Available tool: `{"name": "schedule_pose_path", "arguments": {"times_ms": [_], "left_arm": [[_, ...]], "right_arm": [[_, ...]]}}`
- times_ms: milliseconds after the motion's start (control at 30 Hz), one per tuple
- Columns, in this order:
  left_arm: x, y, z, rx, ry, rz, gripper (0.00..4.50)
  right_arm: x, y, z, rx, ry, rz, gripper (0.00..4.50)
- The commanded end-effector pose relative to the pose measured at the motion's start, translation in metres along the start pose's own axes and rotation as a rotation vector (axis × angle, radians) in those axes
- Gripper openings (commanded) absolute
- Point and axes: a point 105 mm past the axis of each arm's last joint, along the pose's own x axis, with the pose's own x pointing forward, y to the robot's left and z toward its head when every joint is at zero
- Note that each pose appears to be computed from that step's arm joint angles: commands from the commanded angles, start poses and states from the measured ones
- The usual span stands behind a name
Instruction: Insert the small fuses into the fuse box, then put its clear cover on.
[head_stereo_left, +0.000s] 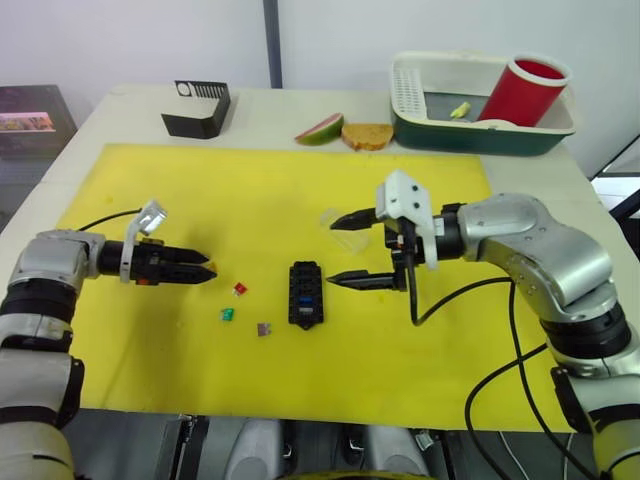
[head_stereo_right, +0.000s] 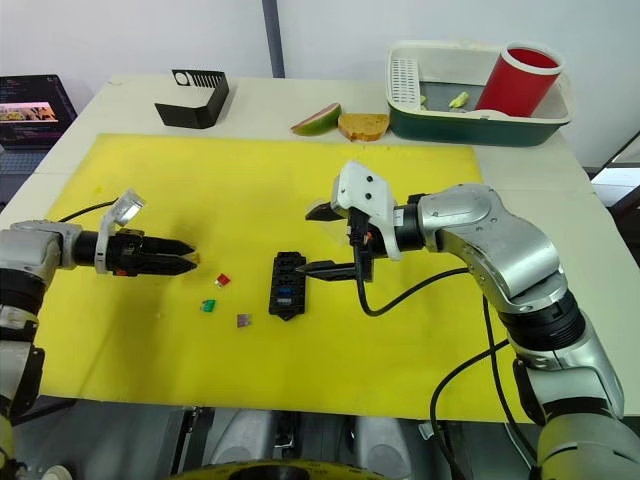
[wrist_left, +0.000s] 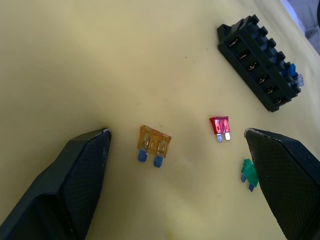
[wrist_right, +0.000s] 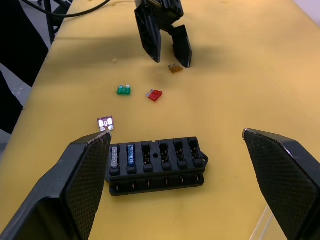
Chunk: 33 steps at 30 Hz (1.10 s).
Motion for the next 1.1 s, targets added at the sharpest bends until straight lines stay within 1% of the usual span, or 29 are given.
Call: {"name": "schedule_pose_path", "arguments": {"times_ms": [33,200,233,300,333,367,400,433,467,500,667,867,1100], "left_arm": [[0.007,-0.005,-0.011,-0.035,0.035,-0.045,4.5],[0.004,-0.008,-0.017,-0.05,0.056,-0.051,4.5],[0.004,-0.008,-0.019,-0.054,0.056,-0.051,4.24],[0.003,-0.009,-0.022,-0.059,0.059,-0.051,3.65],[0.003,-0.008,-0.023,-0.062,0.059,-0.047,3.21],[0.002,-0.008,-0.024,-0.063,0.058,-0.045,2.59],[0.002,-0.008,-0.024,-0.064,0.058,-0.044,2.14],[0.002,-0.007,-0.024,-0.066,0.057,-0.041,1.79],[0.001,-0.006,-0.025,-0.073,0.05,-0.035,1.12],[-0.001,-0.005,-0.026,-0.084,0.04,-0.028,0.71],[-0.007,0.001,-0.026,-0.135,-0.014,0.001,0.71],[-0.008,0.003,-0.028,-0.153,-0.032,0.007,0.71],[-0.003,0.0,-0.028,-0.156,-0.048,-0.016,0.71]], "right_arm": [[-0.003,0.002,0.008,-0.044,-0.016,-0.016,4.46],[-0.002,-0.001,0.006,-0.045,-0.013,-0.026,4.46],[-0.001,-0.001,0.006,-0.046,-0.012,-0.027,4.5],[-0.001,-0.001,0.005,-0.047,-0.011,-0.029,4.5],[-0.001,-0.002,0.004,-0.049,-0.008,-0.03,4.5],[-0.001,-0.002,0.004,-0.051,-0.005,-0.031,4.5],[0.0,-0.002,0.004,-0.052,-0.004,-0.031,4.5],[0.0,-0.003,0.003,-0.054,-0.003,-0.032,4.5],[0.0,-0.003,0.003,-0.053,-0.003,-0.033,4.5],[0.0,-0.003,0.003,-0.054,-0.003,-0.034,4.5],[0.001,-0.004,0.002,-0.057,0.003,-0.031,4.5],[0.002,-0.004,0.001,-0.058,0.009,-0.03,4.5],[0.003,-0.004,0.0,-0.063,0.016,-0.031,4.5]]}}
